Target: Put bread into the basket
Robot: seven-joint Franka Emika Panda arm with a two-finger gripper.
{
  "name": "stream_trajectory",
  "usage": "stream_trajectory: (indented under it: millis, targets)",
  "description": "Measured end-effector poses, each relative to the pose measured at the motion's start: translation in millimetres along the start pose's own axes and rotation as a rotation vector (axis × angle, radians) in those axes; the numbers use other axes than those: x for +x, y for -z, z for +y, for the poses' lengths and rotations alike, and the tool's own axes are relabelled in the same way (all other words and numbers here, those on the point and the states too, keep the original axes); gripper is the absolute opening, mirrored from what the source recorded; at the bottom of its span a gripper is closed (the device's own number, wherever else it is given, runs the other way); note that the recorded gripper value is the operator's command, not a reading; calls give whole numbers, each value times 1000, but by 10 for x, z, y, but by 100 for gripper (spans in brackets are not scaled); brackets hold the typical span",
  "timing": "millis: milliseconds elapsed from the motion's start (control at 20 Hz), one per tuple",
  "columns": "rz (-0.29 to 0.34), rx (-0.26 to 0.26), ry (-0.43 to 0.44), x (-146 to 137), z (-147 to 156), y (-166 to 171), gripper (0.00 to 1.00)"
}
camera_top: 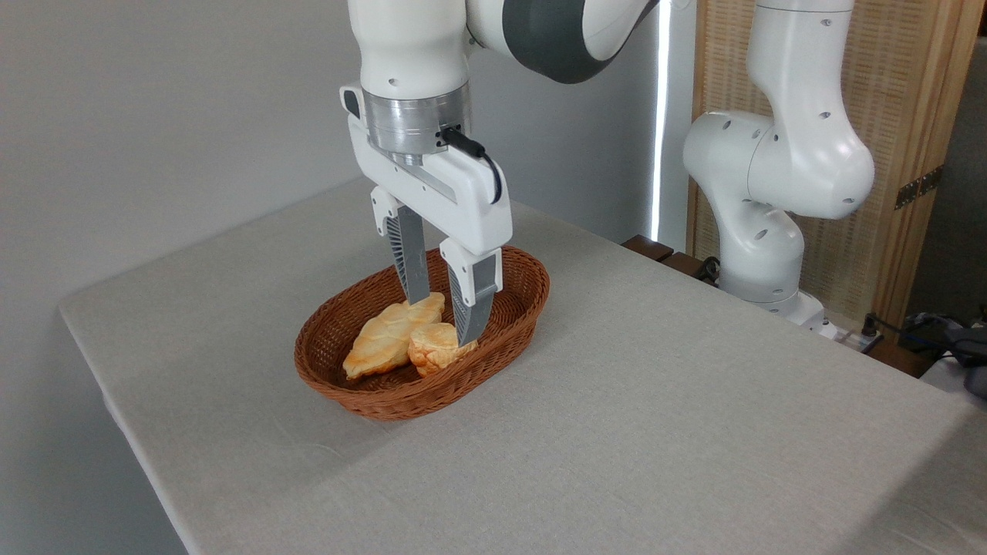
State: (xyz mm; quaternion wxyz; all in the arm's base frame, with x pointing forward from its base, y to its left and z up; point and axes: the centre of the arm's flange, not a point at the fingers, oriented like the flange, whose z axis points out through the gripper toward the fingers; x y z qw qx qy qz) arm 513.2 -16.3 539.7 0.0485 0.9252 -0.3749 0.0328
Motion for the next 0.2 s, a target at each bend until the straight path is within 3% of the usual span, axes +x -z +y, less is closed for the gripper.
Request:
stream_trajectory:
  millis: [200]
  targets:
    - [0,1,36,1,-3,-3,100]
